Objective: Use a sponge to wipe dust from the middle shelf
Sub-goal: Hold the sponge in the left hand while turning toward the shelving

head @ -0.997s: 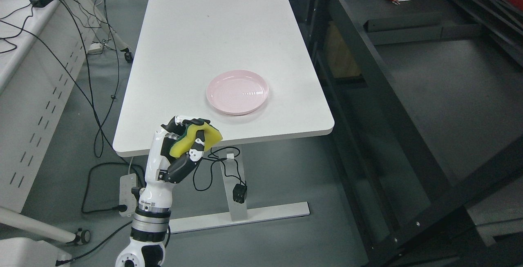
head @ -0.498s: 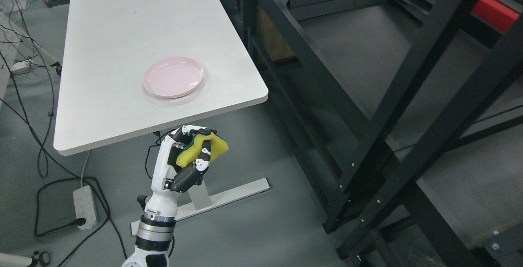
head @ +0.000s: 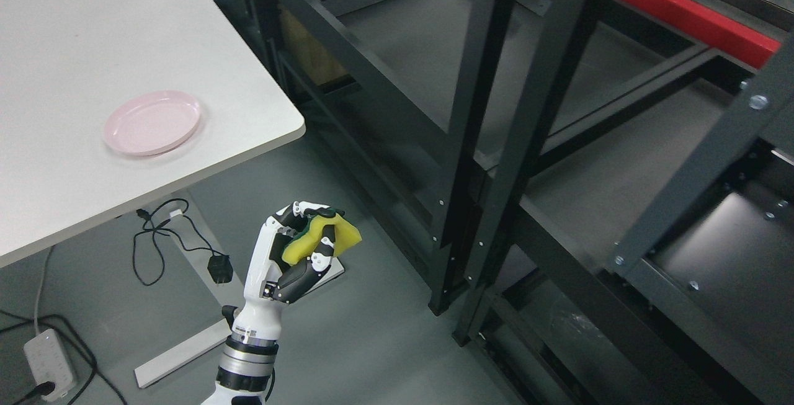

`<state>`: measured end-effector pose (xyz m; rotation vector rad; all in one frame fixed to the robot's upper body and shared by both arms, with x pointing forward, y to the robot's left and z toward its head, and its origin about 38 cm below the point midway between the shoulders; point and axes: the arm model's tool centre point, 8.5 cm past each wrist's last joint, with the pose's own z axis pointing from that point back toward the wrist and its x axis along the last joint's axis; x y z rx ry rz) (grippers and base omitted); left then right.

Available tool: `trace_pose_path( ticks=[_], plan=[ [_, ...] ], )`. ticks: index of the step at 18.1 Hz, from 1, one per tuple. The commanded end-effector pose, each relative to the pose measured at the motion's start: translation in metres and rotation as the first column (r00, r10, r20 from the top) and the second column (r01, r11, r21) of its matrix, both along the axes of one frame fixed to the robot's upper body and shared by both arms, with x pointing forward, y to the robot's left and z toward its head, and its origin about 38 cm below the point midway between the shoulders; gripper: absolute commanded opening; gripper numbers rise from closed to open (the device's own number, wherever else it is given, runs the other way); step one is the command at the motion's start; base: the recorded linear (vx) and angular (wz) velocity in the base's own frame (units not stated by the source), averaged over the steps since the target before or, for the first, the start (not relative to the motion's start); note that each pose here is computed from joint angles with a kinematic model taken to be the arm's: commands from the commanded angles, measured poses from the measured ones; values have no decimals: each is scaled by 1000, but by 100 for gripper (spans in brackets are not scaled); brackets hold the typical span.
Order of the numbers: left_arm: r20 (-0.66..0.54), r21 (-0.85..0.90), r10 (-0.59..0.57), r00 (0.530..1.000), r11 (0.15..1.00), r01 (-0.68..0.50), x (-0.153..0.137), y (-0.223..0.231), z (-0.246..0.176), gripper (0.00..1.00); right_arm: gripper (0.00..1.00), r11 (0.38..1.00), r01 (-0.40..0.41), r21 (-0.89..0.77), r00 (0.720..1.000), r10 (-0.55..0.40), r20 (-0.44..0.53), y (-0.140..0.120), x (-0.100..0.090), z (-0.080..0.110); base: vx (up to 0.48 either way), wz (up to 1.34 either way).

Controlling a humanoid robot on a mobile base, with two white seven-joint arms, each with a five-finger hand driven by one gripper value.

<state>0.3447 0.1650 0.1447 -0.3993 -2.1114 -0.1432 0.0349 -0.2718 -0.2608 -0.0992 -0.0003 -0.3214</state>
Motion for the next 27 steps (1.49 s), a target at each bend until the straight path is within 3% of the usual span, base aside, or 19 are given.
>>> trace_pose_path(
  ticks=[1, 22, 27],
  plan=[
    [16, 18, -45, 999, 999, 45, 2, -11, 5, 0, 100, 1000, 0, -21, 1000, 0, 16, -13, 6, 1, -122, -591],
    [-4, 19, -83, 997, 996, 83, -5, -25, -2, 0, 100, 1000, -1, -21, 1000, 2, 16, -13, 6, 1, -66, -657],
    [4, 54, -196, 981, 979, 195, -17, -51, -4, 0, 100, 1000, 0, -21, 1000, 0, 16, -13, 6, 1, -13, -265]
  ],
)
